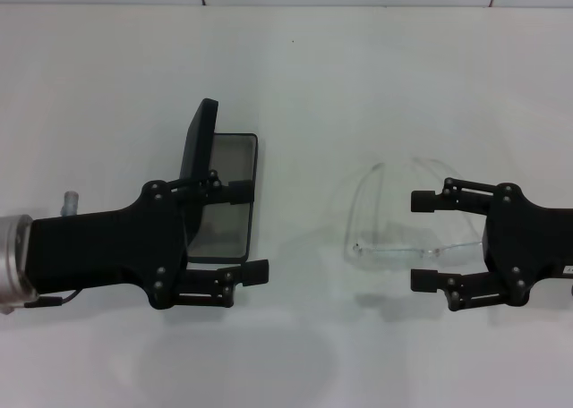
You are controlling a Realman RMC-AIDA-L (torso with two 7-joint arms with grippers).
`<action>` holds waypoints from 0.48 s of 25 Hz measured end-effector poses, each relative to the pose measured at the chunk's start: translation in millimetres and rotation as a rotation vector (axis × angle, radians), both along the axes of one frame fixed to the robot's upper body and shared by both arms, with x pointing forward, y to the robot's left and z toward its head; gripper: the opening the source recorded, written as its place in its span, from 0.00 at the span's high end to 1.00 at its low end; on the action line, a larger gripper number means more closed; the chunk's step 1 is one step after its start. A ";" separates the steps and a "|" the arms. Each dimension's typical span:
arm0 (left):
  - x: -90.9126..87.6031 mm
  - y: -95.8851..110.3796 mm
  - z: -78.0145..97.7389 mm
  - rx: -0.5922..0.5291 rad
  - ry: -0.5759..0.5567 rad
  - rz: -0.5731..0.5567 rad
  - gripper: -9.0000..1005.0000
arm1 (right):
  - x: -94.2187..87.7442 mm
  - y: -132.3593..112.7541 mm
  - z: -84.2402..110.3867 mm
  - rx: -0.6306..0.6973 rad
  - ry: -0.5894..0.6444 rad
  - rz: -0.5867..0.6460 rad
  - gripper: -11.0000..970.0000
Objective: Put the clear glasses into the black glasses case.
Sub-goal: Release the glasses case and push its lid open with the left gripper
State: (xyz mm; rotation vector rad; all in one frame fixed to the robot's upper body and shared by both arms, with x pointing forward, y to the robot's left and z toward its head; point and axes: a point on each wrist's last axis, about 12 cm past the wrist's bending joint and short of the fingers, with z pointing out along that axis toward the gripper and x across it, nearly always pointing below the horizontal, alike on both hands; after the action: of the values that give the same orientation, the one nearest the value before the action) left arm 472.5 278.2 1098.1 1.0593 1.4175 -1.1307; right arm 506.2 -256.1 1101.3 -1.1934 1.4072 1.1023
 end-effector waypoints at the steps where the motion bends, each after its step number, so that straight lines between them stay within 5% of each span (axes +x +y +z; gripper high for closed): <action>1: 0.1 0.0 0.0 0.000 0.000 0.000 0.11 | -0.2 -0.2 -0.2 0.000 0.001 -0.001 0.10; 12: 1.0 0.2 -0.3 0.002 -0.003 0.010 0.11 | -1.9 -1.9 -1.9 0.000 0.006 -0.010 0.10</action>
State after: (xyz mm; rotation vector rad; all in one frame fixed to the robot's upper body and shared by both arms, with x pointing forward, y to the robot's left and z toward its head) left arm 473.5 278.4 1097.8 1.0536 1.4200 -1.1204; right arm 504.3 -257.9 1099.4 -1.1829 1.4164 1.0991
